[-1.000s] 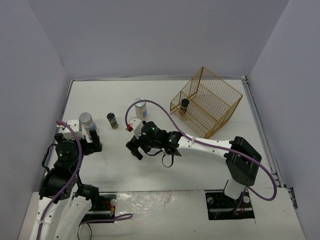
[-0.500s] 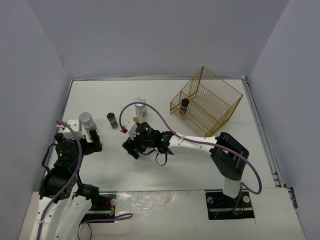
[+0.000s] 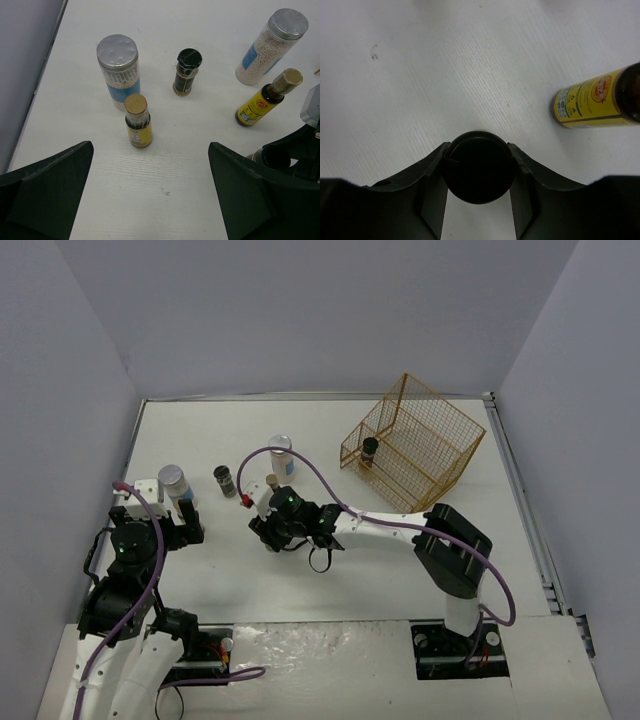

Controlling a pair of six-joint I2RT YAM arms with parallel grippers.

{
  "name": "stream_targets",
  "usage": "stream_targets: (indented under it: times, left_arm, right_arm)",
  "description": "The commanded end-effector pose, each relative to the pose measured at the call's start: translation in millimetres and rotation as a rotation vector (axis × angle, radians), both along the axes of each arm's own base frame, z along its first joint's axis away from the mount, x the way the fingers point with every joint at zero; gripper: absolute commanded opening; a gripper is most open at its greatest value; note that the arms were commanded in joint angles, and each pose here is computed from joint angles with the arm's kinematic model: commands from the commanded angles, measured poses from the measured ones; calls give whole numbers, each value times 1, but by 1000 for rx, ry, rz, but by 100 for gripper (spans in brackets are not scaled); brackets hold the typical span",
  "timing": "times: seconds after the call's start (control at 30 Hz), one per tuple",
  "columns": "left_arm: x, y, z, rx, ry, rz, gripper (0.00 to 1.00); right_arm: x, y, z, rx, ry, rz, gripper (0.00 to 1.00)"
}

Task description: Organize the condiment bottles

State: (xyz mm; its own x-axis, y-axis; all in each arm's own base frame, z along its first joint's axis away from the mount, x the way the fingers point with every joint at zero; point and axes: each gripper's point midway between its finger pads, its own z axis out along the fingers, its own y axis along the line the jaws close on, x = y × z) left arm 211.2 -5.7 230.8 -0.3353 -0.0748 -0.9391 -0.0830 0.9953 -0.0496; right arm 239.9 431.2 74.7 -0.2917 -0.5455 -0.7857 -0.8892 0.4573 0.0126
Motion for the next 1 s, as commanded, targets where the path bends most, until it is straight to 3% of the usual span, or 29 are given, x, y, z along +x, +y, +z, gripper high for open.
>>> stream_targets:
  times: [0.0, 0.2, 0.3, 0.4, 0.53, 0.73, 0.97]
  left_arm:
    - [7, -2, 26, -21, -82, 0, 97]
    - [8, -2, 26, -20, -78, 0, 97]
    - [8, -2, 26, -20, -78, 0, 97]
    - [9, -3, 26, -21, -79, -4, 97]
    - [9, -3, 25, -22, -74, -5, 97]
    - [8, -3, 26, -24, -78, -6, 97]
    - [6, -3, 28, -25, -89, -4, 97]
  right_arm:
    - [18, -12, 80, 117, -136, -130, 2]
    - [48, -86, 136, 99, -246, -452, 0]
    - [75, -145, 166, 155, -270, -710, 0]
    - [103, -206, 180, 189, -281, -917, 0]
    - [123, -252, 184, 250, -261, -1092, 0]
    - [145, -291, 165, 264, -212, -1243, 0]
    - [157, -302, 129, 201, -160, -1299, 0]
